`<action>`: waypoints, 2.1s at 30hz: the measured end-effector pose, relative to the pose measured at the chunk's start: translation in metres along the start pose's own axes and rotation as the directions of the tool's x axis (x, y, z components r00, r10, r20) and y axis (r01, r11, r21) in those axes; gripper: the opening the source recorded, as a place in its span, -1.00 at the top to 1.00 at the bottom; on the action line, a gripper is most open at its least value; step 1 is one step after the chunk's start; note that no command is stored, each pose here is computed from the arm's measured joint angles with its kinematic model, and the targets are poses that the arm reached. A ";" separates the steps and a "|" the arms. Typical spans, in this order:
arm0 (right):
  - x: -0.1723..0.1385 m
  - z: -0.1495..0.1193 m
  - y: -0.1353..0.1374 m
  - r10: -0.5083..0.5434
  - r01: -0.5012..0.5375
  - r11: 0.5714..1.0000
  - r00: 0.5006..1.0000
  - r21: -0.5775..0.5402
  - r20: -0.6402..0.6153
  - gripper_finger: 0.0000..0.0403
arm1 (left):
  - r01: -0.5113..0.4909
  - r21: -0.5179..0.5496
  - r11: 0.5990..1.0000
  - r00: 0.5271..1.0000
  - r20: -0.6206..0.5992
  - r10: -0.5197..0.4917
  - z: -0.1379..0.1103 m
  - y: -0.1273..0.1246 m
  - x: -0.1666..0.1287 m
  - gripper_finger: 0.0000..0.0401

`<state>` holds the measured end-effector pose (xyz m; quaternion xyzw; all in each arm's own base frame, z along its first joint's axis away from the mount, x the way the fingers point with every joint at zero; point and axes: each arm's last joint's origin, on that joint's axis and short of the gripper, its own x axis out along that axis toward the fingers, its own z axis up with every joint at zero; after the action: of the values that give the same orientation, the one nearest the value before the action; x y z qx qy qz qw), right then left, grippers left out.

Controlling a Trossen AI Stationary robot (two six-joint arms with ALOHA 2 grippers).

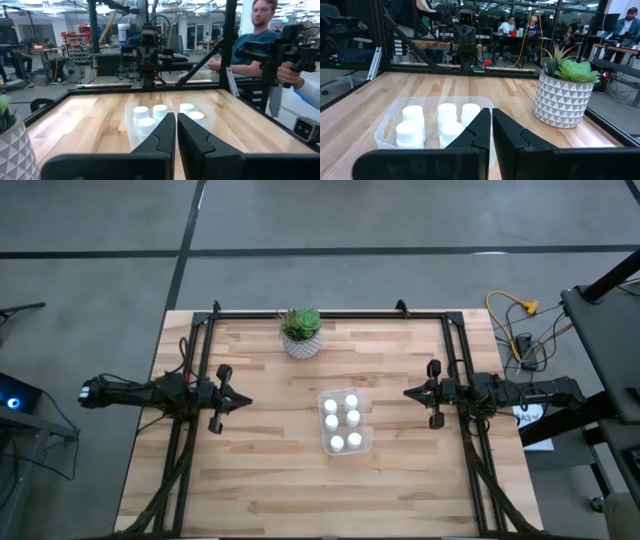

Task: Pick and place pill bottles into a basket
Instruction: Return to Home Position

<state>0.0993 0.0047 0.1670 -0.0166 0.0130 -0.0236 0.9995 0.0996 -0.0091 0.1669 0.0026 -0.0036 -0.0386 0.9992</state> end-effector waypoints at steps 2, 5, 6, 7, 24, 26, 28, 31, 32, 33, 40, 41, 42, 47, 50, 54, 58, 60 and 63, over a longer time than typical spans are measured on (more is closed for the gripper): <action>0.000 0.000 0.000 0.000 0.000 1.000 1.000 -0.006 0.000 0.96 | -0.008 0.000 1.000 1.000 -0.004 0.008 0.000 0.000 0.000 1.00; 0.000 0.000 0.000 0.000 0.000 1.000 1.000 -0.019 0.001 0.96 | -0.018 0.000 1.000 1.000 -0.002 0.018 0.000 0.001 0.000 1.00; 0.000 0.000 0.000 0.000 0.000 1.000 1.000 -0.023 0.001 0.96 | -0.019 0.002 1.000 1.000 -0.002 0.019 0.000 0.001 0.000 1.00; 0.000 0.000 0.000 0.000 0.000 1.000 1.000 -0.025 0.001 0.96 | -0.020 0.006 1.000 1.000 0.000 0.020 0.000 0.001 0.000 1.00; 0.000 0.000 0.000 0.003 -0.003 1.000 1.000 -0.026 0.000 0.96 | -0.100 0.055 0.993 0.995 -0.015 0.101 -0.002 0.003 0.001 1.00; 0.000 0.000 0.000 0.003 -0.003 1.000 1.000 -0.025 0.000 0.96 | -0.100 0.055 0.993 0.995 -0.015 0.101 -0.002 0.003 0.001 1.00; 0.000 0.000 0.000 0.002 -0.002 1.000 1.000 -0.024 0.000 0.96 | -0.100 0.055 0.993 0.995 -0.017 0.101 -0.002 0.003 0.001 1.00; 0.000 0.000 0.000 0.002 -0.002 1.000 1.000 -0.022 0.000 0.96 | -0.100 0.055 0.993 0.995 -0.016 0.101 -0.002 0.003 0.001 1.00; 0.000 0.000 0.000 0.003 -0.003 1.000 1.000 -0.022 0.000 0.96 | -0.100 0.055 0.993 0.995 -0.017 0.101 -0.002 0.003 0.001 1.00; 0.000 0.000 0.000 0.002 -0.002 1.000 1.000 -0.022 0.000 0.96 | -0.100 0.055 0.993 0.995 -0.018 0.101 -0.002 0.003 0.001 1.00; 0.000 0.000 0.000 0.002 -0.002 1.000 1.000 -0.022 0.000 0.96 | -0.099 0.055 0.994 0.995 -0.017 0.100 -0.002 0.003 0.001 1.00; 0.000 0.000 0.000 0.003 -0.003 1.000 1.000 -0.022 0.000 0.96 | -0.099 0.055 0.994 0.995 -0.017 0.100 -0.002 0.003 0.001 1.00; 0.000 0.000 0.000 0.002 -0.002 1.000 1.000 -0.025 0.000 0.96 | -0.099 0.055 0.994 0.995 -0.018 0.100 -0.002 0.003 0.001 1.00; 0.000 0.000 0.000 0.002 -0.002 1.000 1.000 -0.025 0.000 0.96 | -0.098 0.055 0.994 0.995 -0.017 0.099 -0.002 0.003 0.001 1.00; 0.000 0.000 0.000 0.002 -0.002 1.000 1.000 -0.023 0.000 0.96 | -0.098 0.055 0.994 0.995 -0.018 0.099 -0.002 0.003 0.001 1.00; 0.000 0.000 0.000 0.002 -0.002 1.000 1.000 -0.024 0.000 0.96 | -0.098 0.055 0.994 0.995 -0.017 0.099 -0.002 0.003 0.001 1.00; 0.000 0.000 0.000 0.002 -0.002 1.000 1.000 -0.024 0.001 0.96 | -0.098 0.055 0.994 0.995 -0.017 0.099 -0.002 0.003 0.001 1.00; 0.000 0.000 0.000 0.002 -0.002 1.000 1.000 -0.023 0.000 0.96 | -0.098 0.055 0.994 0.995 -0.017 0.099 -0.002 0.003 0.001 1.00; 0.000 0.000 0.000 0.002 -0.002 1.000 1.000 -0.024 0.000 0.96 | -0.098 0.055 0.994 0.995 -0.018 0.099 -0.002 0.003 0.001 1.00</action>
<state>0.0993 0.0048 0.1670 -0.0285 0.0130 -0.0225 0.9993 0.1007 -0.0064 0.1647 0.0300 0.0053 0.0109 0.9995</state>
